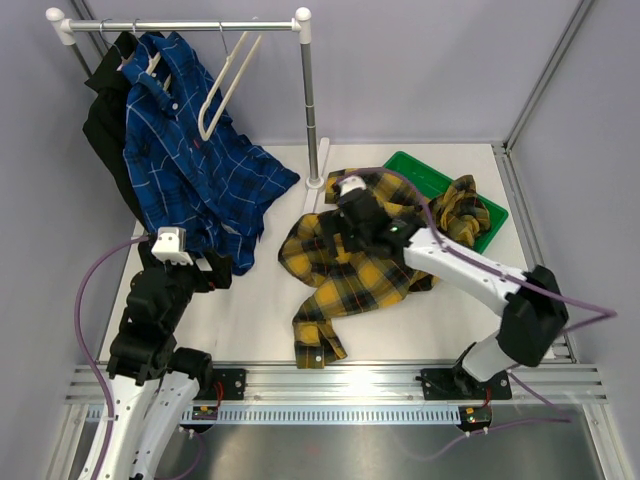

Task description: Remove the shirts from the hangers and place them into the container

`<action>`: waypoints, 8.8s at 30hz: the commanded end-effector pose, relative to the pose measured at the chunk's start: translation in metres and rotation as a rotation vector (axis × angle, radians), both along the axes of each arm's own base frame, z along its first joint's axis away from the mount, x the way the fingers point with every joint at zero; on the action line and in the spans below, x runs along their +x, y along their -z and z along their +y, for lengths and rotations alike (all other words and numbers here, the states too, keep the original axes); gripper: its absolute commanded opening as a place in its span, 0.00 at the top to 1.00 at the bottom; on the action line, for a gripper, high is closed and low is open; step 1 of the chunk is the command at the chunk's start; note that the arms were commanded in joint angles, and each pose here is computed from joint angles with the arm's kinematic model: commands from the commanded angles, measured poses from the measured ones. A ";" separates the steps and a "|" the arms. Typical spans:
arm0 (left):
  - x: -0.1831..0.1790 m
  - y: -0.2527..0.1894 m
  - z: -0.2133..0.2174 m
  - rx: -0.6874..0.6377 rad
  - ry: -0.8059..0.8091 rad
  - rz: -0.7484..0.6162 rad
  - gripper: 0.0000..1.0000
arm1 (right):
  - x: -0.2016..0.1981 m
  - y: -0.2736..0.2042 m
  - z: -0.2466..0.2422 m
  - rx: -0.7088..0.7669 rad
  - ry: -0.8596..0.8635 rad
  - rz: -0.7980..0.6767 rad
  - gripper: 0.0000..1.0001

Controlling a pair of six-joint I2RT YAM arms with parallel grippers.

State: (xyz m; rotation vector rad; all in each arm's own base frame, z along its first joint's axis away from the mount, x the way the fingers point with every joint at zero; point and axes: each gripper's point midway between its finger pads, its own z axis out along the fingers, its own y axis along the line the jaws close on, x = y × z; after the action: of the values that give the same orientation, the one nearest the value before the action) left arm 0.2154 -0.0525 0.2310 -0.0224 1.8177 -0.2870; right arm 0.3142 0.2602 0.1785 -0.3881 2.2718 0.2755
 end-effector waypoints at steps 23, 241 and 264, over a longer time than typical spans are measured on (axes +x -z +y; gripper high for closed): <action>0.005 -0.007 -0.001 -0.010 -0.005 -0.028 0.01 | -0.060 0.190 0.067 -0.327 -0.431 0.351 0.34; 0.000 -0.006 -0.013 -0.019 0.057 -0.022 0.01 | 0.234 0.059 -0.038 0.026 0.398 0.060 0.93; 0.001 -0.004 -0.014 -0.016 0.059 -0.015 0.01 | 0.174 -0.032 -0.113 -0.030 0.548 -0.124 1.00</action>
State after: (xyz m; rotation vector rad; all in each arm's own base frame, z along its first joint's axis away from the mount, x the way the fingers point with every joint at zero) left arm 0.2146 -0.0619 0.2278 0.0160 1.8360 -0.3165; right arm 0.4928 0.1672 0.2033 0.1419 2.2213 0.0204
